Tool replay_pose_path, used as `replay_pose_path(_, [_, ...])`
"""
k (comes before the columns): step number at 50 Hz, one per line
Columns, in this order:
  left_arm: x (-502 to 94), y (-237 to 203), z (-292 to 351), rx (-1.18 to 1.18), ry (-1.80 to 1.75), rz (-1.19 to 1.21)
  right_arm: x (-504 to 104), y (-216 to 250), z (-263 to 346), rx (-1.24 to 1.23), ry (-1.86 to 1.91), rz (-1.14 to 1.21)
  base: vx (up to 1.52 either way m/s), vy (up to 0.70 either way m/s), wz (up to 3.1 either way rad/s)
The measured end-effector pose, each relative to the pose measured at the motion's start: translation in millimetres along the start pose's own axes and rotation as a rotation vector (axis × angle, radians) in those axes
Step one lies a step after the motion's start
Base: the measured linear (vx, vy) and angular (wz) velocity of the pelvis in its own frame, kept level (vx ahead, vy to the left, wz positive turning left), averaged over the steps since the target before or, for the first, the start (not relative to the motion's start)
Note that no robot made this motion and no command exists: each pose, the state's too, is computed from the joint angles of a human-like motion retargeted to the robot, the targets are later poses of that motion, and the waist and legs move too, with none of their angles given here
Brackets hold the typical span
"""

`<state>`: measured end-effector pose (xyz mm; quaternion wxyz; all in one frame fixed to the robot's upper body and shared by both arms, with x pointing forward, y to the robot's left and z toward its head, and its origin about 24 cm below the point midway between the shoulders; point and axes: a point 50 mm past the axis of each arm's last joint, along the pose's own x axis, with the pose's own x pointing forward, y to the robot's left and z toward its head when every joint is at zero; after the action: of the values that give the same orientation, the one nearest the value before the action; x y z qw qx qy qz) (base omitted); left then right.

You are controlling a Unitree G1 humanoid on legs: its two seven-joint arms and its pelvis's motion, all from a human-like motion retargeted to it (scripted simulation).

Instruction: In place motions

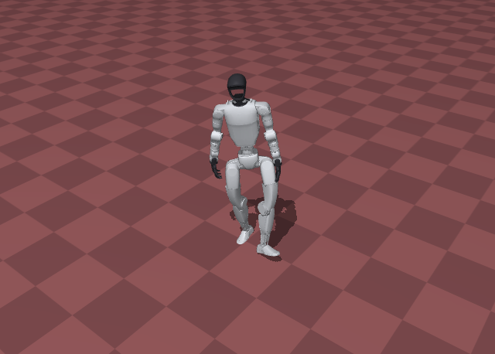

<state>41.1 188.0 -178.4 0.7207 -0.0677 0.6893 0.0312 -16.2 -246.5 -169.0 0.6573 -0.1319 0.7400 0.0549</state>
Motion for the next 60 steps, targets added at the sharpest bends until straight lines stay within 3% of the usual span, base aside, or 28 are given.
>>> replay_pose_path(10, [-1.0, 9.5, -28.3, -0.198, 0.053, 0.062, 3.1, 28.6, -18.0, 0.018, 0.053, 0.052, 0.33, 0.07, 2.58])
replay_pose_path(18, [-4.1, -3.5, -78.9, -0.269, 0.225, 0.063, 2.6, 30.3, 21.2, -0.073, -0.048, 0.058, 0.4, 0.1, 0.98])
replay_pose_path(30, [-5.4, -13.7, -97.9, -0.453, 0.253, 0.062, -10.5, 47.7, 98.9, -0.302, -0.318, 0.088, 0.32, -0.04, 0.53])
replay_pose_path(48, [-7.1, -0.9, 59.4, -0.023, -0.187, -0.005, 0.4, 45.6, 47.9, -0.251, -0.086, 0.11, 0.13, -0.18, 1.8])
replay_pose_path(56, [-3.0, -3.1, 34.6, 0.11, -0.075, -0.011, 1.3, 48.0, 40.2, -0.256, -0.055, 0.129, 0.06, -0.18, 0.77])
replay_pose_path(60, [-0.6, 1.2, -0.8, 0.051, 0.023, 0.045, -0.3, 48.5, 53.6, -0.262, -0.114, 0.108, -0.01, -0.13, 0.37])
